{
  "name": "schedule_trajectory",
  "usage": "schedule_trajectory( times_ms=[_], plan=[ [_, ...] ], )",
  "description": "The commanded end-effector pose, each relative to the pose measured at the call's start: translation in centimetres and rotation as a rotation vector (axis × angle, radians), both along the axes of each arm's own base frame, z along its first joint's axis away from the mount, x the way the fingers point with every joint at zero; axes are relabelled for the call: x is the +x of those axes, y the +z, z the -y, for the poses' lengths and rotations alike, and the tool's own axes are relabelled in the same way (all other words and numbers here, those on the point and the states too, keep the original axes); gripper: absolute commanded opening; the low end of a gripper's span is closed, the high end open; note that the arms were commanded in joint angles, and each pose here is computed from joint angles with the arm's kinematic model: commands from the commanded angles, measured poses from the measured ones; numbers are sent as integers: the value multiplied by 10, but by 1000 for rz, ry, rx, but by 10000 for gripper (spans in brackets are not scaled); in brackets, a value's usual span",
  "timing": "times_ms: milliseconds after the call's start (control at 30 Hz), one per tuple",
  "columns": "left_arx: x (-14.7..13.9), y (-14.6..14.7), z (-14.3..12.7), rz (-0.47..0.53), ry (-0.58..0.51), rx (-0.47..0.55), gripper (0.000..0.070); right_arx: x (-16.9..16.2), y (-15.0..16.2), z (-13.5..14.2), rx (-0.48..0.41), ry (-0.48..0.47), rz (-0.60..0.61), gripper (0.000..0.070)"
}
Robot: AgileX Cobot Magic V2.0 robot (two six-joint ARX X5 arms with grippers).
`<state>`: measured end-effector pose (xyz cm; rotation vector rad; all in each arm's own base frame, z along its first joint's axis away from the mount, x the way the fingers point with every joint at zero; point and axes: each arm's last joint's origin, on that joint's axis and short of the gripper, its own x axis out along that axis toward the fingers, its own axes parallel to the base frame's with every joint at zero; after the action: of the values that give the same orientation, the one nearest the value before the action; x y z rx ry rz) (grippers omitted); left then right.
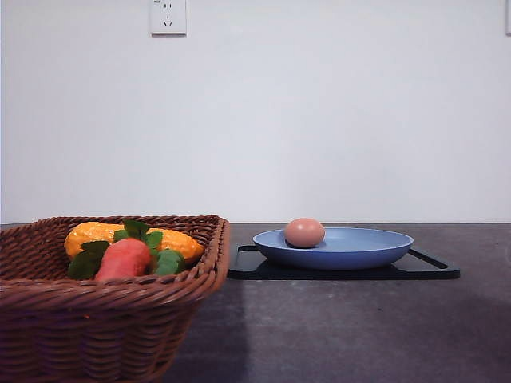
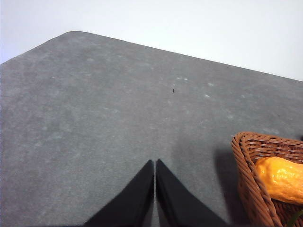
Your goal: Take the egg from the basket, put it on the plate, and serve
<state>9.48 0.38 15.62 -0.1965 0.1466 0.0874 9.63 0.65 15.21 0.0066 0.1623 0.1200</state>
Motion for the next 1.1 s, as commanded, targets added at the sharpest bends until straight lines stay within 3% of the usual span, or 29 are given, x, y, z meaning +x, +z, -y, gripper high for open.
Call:
schedule_trajectory(
  times_ms=[0, 1067],
  plan=[
    [1, -10, 0, -31, -4, -3, 0, 0, -1, 0, 8, -2, 5, 0],
    [1, -10, 0, -31, -4, -3, 0, 0, -1, 0, 8, -2, 5, 0]
  ],
)
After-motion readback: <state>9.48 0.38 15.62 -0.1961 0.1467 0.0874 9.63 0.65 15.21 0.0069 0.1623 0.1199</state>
